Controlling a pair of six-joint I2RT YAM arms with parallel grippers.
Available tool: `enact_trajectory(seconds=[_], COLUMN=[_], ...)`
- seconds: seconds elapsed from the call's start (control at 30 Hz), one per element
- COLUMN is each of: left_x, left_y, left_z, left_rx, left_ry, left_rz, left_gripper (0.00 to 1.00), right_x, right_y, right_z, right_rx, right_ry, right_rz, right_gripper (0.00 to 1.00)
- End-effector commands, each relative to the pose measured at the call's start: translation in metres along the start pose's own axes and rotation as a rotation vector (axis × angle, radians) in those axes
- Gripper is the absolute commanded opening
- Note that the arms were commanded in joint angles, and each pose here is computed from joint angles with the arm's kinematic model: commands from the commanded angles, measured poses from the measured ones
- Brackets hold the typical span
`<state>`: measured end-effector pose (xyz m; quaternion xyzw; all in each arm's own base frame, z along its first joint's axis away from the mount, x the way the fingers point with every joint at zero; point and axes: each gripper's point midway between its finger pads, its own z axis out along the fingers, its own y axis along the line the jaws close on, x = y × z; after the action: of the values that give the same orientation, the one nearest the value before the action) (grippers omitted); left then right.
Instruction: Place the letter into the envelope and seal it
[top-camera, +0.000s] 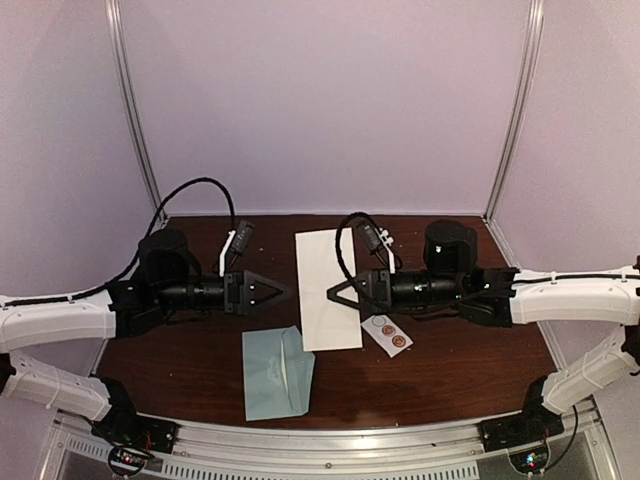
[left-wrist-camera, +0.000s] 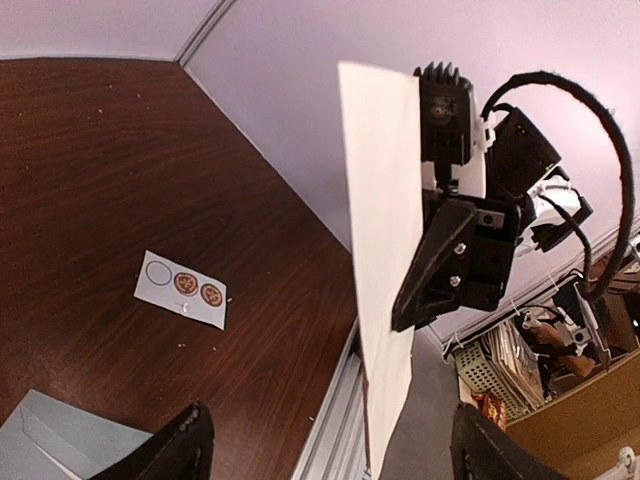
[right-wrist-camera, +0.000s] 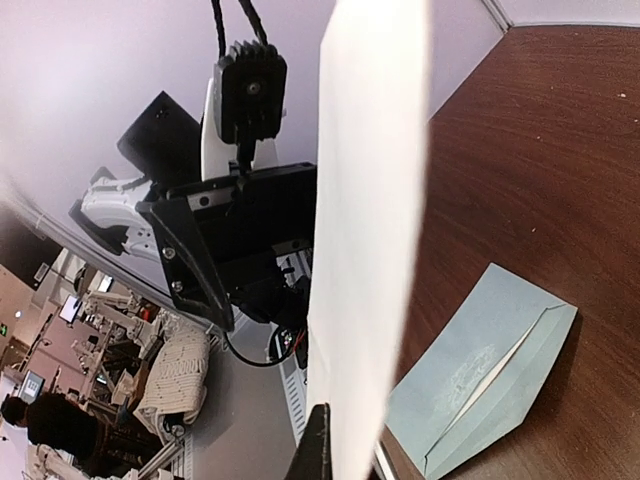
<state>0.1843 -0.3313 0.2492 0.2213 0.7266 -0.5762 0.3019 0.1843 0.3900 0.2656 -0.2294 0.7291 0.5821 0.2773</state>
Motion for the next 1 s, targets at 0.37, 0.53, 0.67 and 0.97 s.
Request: enact_trajectory(seconds=[0.37,0.53,0.67,0.97], left_x=[-0.035,-0.027,-0.013,-0.004], left_y=[-0.014,-0.026,-0.029,-0.025], left_z=[-0.008,-0.002,0.007,0.015], left_rx=[0.015,0.108,0.144,0.157], left_ry=[0.152,0.22,0.284,0.301], left_rz=[0.202,0.218,0.218,0.215], left_gripper=[0.82,0.63,0.47,0.0], right_x=[0.057,0.062,0.063,0.063], right_y=[0.027,0.019,0.017,0.003], right_z=[0.003,0.006,0.008,0.009], right_rx=[-0.147,-0.116,-0.104,-0.033], right_ry=[0.396,0.439,0.46,0.465], right_rz=[-0.1,-0.114,-0.119,-0.139], right_gripper=[0.0,0.0,0.0,0.0])
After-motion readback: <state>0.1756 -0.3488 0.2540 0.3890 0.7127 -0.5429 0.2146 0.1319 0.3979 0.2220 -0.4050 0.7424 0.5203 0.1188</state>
